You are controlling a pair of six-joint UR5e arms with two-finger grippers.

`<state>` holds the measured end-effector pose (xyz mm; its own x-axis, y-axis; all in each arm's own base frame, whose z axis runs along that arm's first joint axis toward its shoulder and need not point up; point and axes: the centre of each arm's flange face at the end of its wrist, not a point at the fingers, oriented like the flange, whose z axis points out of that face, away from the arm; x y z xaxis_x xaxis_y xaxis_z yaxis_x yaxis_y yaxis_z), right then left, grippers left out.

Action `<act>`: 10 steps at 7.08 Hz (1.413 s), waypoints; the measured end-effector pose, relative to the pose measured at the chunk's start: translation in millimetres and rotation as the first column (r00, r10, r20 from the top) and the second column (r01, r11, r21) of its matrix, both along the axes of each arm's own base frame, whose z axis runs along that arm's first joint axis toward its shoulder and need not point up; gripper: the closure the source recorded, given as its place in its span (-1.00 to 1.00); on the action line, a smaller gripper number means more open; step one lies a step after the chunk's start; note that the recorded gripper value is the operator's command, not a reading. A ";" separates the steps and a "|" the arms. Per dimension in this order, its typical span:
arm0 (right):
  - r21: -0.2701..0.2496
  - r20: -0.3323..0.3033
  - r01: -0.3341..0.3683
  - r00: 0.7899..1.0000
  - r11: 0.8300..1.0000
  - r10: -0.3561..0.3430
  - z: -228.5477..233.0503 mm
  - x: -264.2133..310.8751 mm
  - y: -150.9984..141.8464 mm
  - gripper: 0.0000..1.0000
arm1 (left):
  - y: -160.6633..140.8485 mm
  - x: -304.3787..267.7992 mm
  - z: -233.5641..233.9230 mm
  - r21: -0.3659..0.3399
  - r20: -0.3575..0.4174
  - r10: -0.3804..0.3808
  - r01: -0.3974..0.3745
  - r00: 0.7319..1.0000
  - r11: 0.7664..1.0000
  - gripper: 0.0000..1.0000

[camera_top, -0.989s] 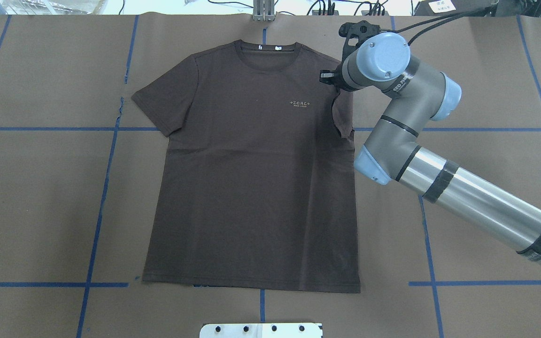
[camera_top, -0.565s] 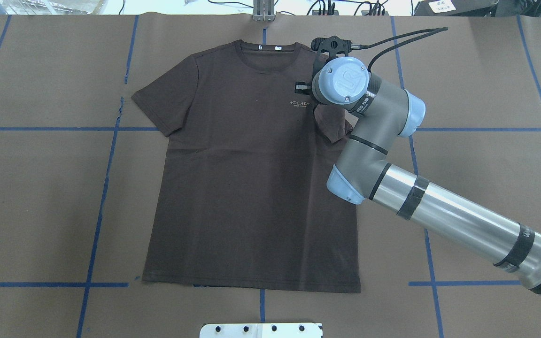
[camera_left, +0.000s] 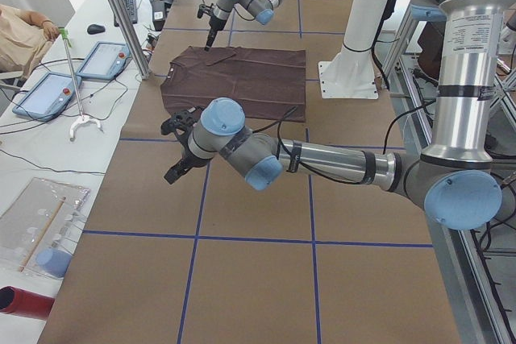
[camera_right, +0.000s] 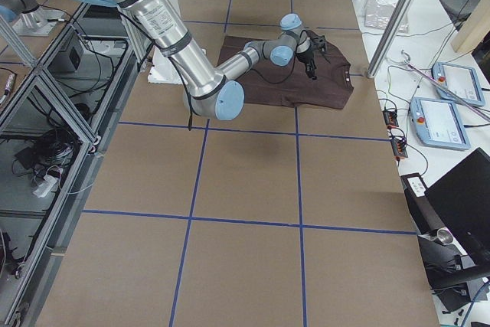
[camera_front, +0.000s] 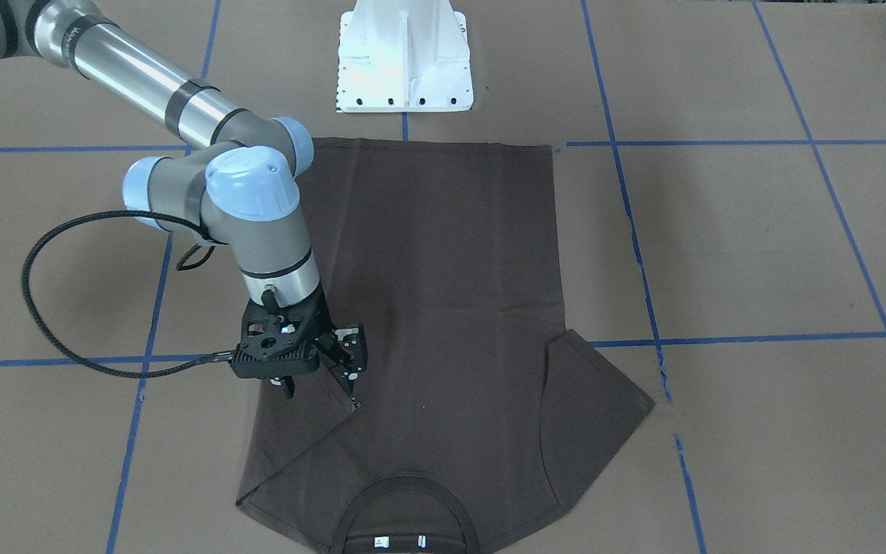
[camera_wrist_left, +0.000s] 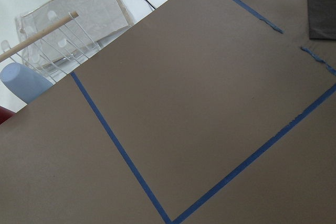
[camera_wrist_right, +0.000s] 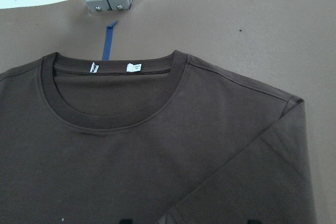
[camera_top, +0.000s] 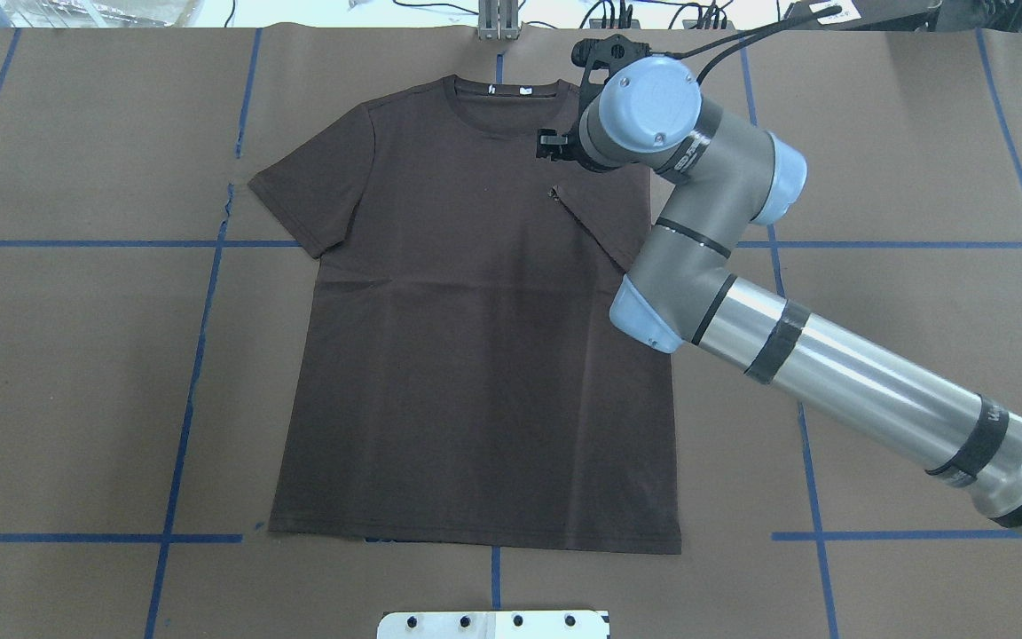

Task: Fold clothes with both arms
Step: 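Sweep the right gripper across the sleeve toward the collar, folding it inward, then raise the right gripper away while the left gripper moves to the other sleeve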

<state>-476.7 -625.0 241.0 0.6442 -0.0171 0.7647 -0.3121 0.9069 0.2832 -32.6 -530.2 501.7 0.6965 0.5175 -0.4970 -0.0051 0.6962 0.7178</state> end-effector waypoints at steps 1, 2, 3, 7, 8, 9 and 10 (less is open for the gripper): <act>-0.012 -0.011 0.059 0.998 0.998 -0.059 0.8 46.2 -13.4 -1.00 | -12.2 35.1 -23.0 -0.018 -0.067 0.002 -0.003 0.998 1.000 -1.00; -0.015 -0.021 0.111 0.994 0.994 -0.112 13.2 100.7 -21.6 -1.00 | -28.6 84.3 -47.6 -0.047 -0.127 0.029 -0.035 0.991 0.998 -1.00; 0.000 -0.031 0.167 0.985 0.986 -0.167 38.6 160.0 -27.3 -1.00 | -46.4 132.4 -64.9 -0.107 -0.169 0.017 -0.035 0.985 0.994 -0.99; 0.081 -0.076 0.295 0.954 0.952 -0.289 145.2 336.0 -11.5 -1.00 | -106.6 302.6 -81.2 -0.378 -0.183 -0.251 0.168 0.951 0.910 -0.31; 0.086 -0.078 0.298 0.953 0.951 -0.292 151.3 344.9 -6.8 -1.00 | -114.7 328.1 -77.5 -0.407 -0.167 -0.288 0.200 0.943 0.891 -0.19; 0.085 -0.079 0.299 0.953 0.951 -0.292 154.6 347.9 -4.6 -1.00 | -115.5 349.4 -74.4 -0.431 -0.156 -0.315 0.223 0.936 0.875 -0.19; 0.082 -0.079 0.299 0.953 0.951 -0.293 157.9 349.1 -3.1 -1.00 | -110.3 375.3 -73.1 -0.447 -0.147 -0.341 0.245 0.929 0.860 -0.18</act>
